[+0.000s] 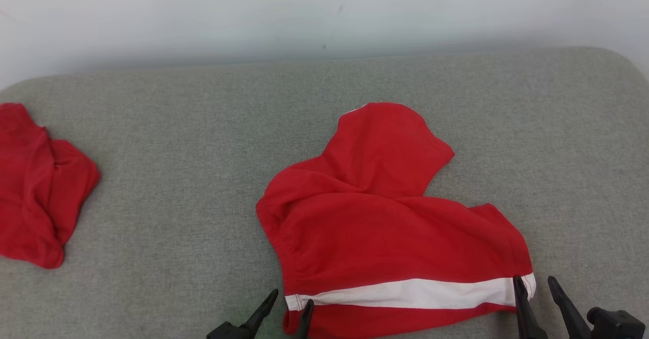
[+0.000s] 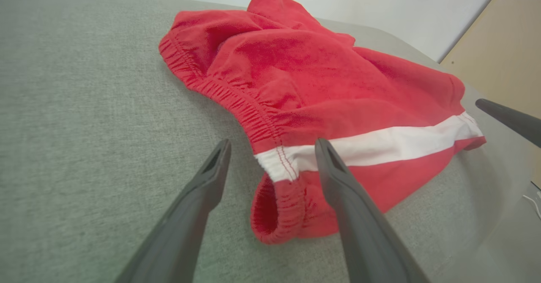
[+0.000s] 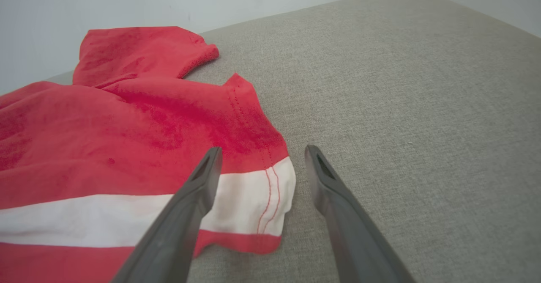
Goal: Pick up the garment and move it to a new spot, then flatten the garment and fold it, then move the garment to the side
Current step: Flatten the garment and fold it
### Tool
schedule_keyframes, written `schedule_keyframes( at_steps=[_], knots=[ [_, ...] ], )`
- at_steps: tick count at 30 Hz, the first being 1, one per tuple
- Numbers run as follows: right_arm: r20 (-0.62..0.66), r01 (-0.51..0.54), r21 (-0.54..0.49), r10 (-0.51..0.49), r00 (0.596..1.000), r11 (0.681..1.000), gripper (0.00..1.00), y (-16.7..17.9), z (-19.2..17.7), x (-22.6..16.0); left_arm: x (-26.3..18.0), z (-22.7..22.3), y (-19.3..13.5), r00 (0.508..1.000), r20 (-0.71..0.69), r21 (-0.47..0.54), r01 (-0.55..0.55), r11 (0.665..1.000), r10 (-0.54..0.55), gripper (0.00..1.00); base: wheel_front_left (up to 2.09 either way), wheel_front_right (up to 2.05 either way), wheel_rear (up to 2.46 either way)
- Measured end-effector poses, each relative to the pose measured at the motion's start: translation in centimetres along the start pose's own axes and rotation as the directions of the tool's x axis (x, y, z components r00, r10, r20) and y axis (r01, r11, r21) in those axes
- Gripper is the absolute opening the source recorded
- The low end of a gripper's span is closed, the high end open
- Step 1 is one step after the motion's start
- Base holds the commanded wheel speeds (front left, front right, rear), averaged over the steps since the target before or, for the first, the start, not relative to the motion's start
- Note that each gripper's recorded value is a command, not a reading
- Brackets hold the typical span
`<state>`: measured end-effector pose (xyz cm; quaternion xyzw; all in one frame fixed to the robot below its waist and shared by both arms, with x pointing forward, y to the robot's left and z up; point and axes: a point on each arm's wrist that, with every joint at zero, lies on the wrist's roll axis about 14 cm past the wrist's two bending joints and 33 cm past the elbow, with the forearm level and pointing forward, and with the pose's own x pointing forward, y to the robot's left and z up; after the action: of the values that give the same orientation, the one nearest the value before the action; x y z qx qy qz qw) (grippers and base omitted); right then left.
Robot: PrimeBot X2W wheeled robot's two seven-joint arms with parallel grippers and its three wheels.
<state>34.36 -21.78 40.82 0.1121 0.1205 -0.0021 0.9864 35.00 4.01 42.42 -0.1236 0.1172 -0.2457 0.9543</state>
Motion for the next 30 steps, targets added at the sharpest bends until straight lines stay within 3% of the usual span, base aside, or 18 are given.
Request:
schedule_keyframes(
  at_steps=[6,30],
  knots=[
    [-0.046,0.013,0.001,-0.013,0.999,1.0,1.0,-0.4,-1.3,0.1,0.7,-1.5,-0.1,0.999,-0.052,-0.051,0.009,0.999,-0.012,1.0,0.0,0.0,0.0],
    [-0.095,0.002,0.006,-0.001,0.995,1.0,1.0,0.1,-2.8,0.6,0.4,-1.7,-2.8,0.993,-0.058,-0.032,0.103,0.994,-0.104,1.0,0.0,0.0,0.0]
  ],
)
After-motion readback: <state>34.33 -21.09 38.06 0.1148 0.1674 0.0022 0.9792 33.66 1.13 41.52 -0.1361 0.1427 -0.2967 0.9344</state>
